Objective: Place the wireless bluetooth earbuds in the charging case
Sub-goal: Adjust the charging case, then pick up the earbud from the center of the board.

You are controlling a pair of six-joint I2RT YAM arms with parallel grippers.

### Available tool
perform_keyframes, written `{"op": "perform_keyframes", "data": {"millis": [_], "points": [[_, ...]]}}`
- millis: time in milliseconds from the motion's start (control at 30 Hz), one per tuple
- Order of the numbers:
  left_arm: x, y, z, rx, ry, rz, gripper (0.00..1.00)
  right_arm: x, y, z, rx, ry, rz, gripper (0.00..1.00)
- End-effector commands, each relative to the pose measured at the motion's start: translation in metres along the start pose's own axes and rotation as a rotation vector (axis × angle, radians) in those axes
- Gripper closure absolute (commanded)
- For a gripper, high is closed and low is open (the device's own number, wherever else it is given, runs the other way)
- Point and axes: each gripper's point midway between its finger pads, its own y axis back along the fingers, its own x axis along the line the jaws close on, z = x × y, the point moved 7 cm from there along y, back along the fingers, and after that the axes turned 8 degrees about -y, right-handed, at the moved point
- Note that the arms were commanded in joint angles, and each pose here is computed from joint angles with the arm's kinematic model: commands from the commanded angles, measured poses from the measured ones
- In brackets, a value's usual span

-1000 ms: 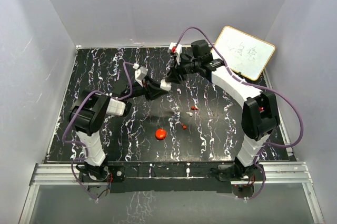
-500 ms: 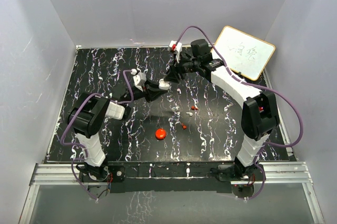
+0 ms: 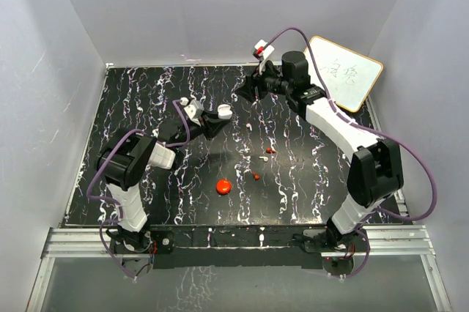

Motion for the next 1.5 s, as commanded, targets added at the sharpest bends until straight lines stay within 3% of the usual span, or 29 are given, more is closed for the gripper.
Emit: {"op": "perform_keyframes", "data": {"millis": [0, 100, 333, 700, 1467], "points": [[0.016, -0.003, 0.029, -0.156, -0.137, 0.128, 1.00, -0.011, 0.017, 0.019, -0.157, -0.113, -0.252, 0.36], [0.018, -0.001, 0.024, -0.145, -0.152, 0.146, 1.00, -0.012, 0.023, 0.001, -0.152, -0.178, -0.304, 0.30], [0.018, -0.004, 0.029, -0.157, -0.186, 0.122, 1.00, -0.010, 0.035, -0.031, -0.131, -0.224, -0.368, 0.33], [-0.017, 0.005, 0.047, -0.171, -0.297, -0.155, 1.00, -0.018, 0.038, -0.065, -0.015, -0.250, -0.448, 0.37], [-0.016, 0.007, 0.040, -0.156, -0.299, -0.157, 1.00, -0.031, 0.030, -0.097, 0.116, -0.283, -0.503, 0.44]]}}
